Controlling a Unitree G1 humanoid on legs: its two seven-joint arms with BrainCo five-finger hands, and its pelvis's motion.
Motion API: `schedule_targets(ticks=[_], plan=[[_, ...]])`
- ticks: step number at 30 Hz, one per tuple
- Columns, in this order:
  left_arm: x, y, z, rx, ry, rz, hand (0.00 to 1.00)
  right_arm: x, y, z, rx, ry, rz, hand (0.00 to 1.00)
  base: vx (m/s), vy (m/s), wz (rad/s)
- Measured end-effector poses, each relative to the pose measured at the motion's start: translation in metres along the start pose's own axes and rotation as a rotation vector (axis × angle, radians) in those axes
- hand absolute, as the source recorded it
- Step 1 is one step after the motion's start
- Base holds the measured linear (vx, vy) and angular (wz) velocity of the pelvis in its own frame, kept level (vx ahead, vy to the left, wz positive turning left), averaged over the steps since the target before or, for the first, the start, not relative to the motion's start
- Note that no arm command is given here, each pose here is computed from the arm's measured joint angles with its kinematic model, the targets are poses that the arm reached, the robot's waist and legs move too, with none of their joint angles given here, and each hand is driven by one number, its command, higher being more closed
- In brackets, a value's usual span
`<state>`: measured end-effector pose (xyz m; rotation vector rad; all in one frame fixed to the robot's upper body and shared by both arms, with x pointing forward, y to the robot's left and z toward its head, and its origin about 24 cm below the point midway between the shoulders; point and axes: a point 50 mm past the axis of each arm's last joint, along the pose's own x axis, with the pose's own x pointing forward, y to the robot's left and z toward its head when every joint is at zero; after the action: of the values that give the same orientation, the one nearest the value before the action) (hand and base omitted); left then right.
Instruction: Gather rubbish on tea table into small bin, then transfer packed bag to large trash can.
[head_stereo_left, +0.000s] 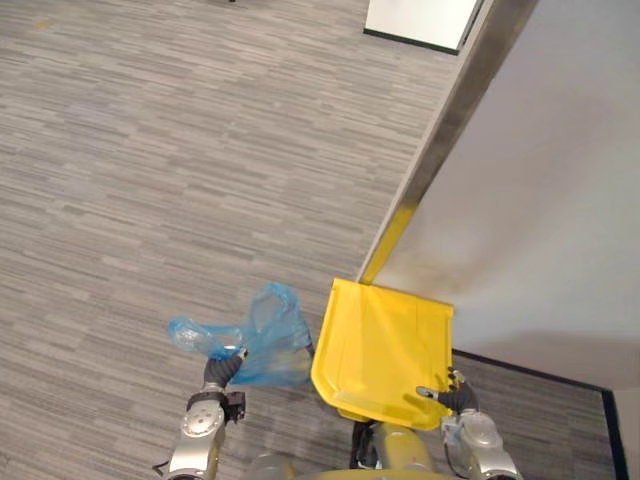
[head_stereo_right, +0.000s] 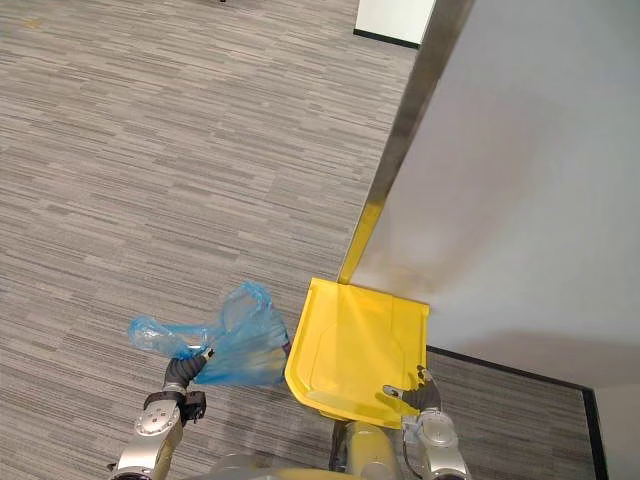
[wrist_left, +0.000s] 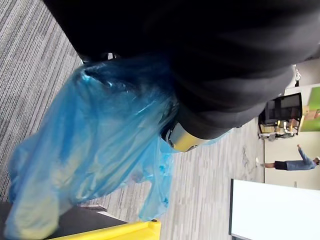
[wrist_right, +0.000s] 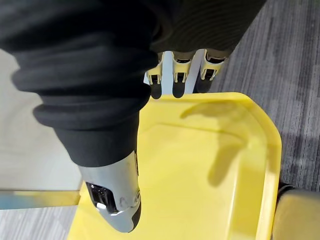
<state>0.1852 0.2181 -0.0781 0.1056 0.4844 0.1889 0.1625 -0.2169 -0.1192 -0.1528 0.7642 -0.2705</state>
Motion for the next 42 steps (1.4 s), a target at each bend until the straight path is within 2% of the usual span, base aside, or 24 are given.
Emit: schedule_targets(ticks=[5,13,18,24,31,42], plan=[[-0.004,0.003,-0.007,-0.001,0.023,0.009,1.00,0.000,-0.001,-0.001,-0.013,0.001,-0.002,0.00,-0.04,-0.016,0.12],[-0.016,0.033,-0.014,-0.034,0.032,0.142,1.00,-0.010,-0.004,-0.006,-0.033,-0.018,0.000,0.00,-0.25,0.061,-0.05],[-0.033,0.034,-0.025,-0.067,0.058,0.157,1.00,-0.014,-0.008,-0.009,-0.051,-0.027,0.003,0.00,-0.25,-0.074,-0.30],[-0.025,0.009,-0.019,-0.174,0.039,0.129,1.00,0.003,-0.024,0.020,-0.121,-0.097,-0.042,0.00,-0.23,-0.168,-0.35],[-0.021,-0.006,-0.010,-0.170,0.008,0.061,1.00,-0.001,-0.028,0.010,-0.122,-0.069,-0.069,0.00,-0.20,-0.041,0.41],[-0.015,0.000,-0.020,-0.126,0.063,0.048,1.00,-0.002,-0.038,-0.010,-0.074,0.020,-0.112,0.00,-0.11,0.166,0.16]])
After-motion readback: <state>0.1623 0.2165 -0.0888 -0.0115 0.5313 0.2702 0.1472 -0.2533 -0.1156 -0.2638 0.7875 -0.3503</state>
